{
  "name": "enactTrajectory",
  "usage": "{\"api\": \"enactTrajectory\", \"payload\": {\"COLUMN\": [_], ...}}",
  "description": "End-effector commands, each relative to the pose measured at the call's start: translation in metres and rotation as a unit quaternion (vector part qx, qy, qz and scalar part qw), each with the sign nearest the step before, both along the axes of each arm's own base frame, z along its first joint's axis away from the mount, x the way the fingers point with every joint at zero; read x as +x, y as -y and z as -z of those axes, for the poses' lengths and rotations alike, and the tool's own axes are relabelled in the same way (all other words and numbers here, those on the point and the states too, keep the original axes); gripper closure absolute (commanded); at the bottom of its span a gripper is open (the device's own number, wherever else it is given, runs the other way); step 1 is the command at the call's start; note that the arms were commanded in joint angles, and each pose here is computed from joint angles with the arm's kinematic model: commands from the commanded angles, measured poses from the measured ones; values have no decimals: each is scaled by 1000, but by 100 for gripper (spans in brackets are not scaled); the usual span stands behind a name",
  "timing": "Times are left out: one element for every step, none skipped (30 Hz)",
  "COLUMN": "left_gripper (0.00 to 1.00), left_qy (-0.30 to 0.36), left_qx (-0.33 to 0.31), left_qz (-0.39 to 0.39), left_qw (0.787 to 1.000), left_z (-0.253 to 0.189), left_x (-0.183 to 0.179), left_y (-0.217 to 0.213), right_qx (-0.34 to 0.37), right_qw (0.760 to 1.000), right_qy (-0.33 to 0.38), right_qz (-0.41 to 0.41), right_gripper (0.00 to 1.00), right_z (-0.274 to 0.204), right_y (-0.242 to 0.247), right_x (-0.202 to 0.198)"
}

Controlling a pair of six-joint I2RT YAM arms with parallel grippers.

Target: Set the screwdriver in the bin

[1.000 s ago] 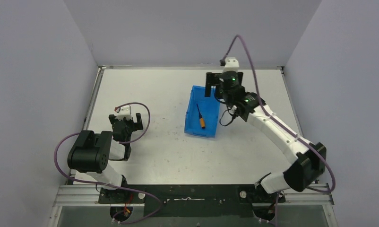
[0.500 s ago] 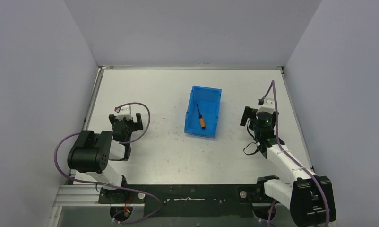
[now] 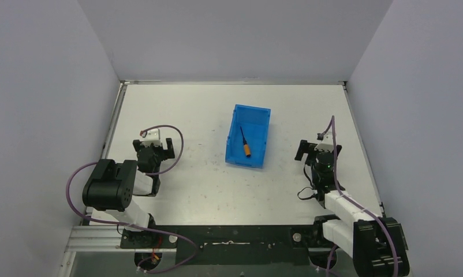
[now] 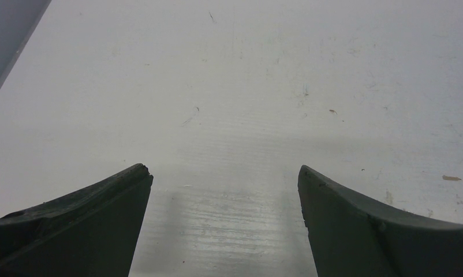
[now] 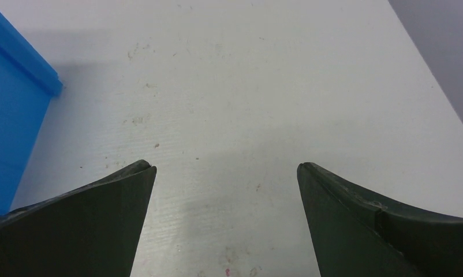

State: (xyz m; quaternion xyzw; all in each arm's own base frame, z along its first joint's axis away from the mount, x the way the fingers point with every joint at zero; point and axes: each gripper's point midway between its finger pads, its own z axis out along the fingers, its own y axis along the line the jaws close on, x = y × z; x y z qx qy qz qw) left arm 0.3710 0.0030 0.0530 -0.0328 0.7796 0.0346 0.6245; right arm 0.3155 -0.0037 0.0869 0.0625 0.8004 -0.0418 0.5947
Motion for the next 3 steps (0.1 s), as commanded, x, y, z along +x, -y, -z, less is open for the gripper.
{"api": "enactTrajectory", "payload": {"left_gripper": [3, 3, 3], "left_qy": [34, 34, 36], "left_qx": [-4, -4, -5], "left_qz": [-4, -4, -3], "left_qw": [999, 999, 999], "left_z": [-19, -19, -19], "left_x": [11, 11, 10], "left_y": [-1, -1, 0], "right_qx": [2, 2, 2], "right_qw": [997, 997, 997], "right_qy": [79, 81, 81], "right_qz": [-2, -3, -3], "right_gripper": [0, 0, 0], "right_z": [-34, -35, -34], "right_y": [1, 1, 1], "right_x": [11, 11, 10]}}
